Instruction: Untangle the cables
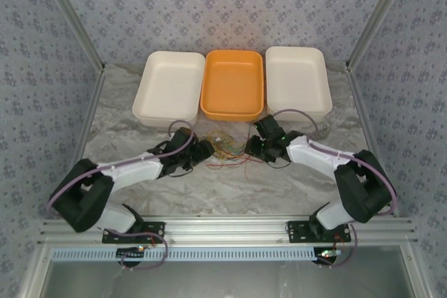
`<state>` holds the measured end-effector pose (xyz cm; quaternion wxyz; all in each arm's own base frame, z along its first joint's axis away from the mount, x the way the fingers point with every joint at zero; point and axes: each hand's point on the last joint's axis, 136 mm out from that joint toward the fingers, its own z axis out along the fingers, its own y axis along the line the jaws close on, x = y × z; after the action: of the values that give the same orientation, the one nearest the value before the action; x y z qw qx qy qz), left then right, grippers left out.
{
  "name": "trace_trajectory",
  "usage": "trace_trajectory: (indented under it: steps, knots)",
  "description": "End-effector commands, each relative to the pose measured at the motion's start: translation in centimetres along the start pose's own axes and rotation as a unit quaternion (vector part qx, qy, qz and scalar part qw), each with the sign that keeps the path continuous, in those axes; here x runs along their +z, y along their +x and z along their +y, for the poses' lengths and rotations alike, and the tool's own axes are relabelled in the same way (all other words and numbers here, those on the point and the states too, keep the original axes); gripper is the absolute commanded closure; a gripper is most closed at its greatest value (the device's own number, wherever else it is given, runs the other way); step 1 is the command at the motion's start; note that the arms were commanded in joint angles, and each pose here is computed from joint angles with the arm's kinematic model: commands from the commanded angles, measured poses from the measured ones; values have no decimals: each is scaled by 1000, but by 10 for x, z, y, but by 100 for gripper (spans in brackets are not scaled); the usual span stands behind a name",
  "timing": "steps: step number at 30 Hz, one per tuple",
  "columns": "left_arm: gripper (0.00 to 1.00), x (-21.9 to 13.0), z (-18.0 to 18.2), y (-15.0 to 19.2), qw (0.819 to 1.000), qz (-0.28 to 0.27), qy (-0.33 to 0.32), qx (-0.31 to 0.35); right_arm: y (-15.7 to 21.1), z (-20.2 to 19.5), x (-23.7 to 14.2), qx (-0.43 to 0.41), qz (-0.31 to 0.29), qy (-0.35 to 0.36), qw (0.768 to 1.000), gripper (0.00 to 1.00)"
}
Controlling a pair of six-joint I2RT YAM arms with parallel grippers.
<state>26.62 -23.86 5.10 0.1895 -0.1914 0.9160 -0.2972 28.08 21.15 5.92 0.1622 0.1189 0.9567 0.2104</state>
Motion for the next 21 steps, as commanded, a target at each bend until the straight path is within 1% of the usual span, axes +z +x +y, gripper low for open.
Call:
trace_trajectory:
  steps: [1,2,3,4,5,6,7,10,14,17,19,21]
  knots:
    - [32,13,-41,-9,998,8,63,-8,-13,18,-6,-10,-11,-24,1000,75]
    - [37,18,-43,-10,998,10,61,-9,-15,17,-7,-11,-14,-22,1000,82]
    - [47,23,-43,-10,998,12,57,-10,-15,14,-8,-12,-15,-16,1000,89]
    - [59,27,-41,-11,998,12,55,-11,-15,13,-11,-16,-18,-12,1000,95]
    - [75,30,-40,-11,998,9,54,-14,-17,10,-17,-19,-24,-3,1000,100]
    - [91,31,-39,-11,998,6,56,-16,-19,6,-24,-23,-36,4,999,100]
    - [100,30,-38,-13,998,1,56,-15,-21,4,-32,-27,-45,9,999,100]
    - [100,7,-35,-21,998,-39,53,-4,-31,-6,-64,-33,-87,31,995,100]
    - [100,-49,-40,-37,992,-105,73,12,-43,-16,-108,-41,-130,44,990,100]
    - [100,-92,-46,-49,985,-147,88,26,-50,-18,-137,-41,-156,32,986,100]
    - [100,-113,-54,-54,981,-157,107,33,-54,-16,-150,-39,-167,18,985,100]
    - [100,-124,-65,-56,979,-149,138,35,-58,-10,-157,-40,-168,-3,985,100]
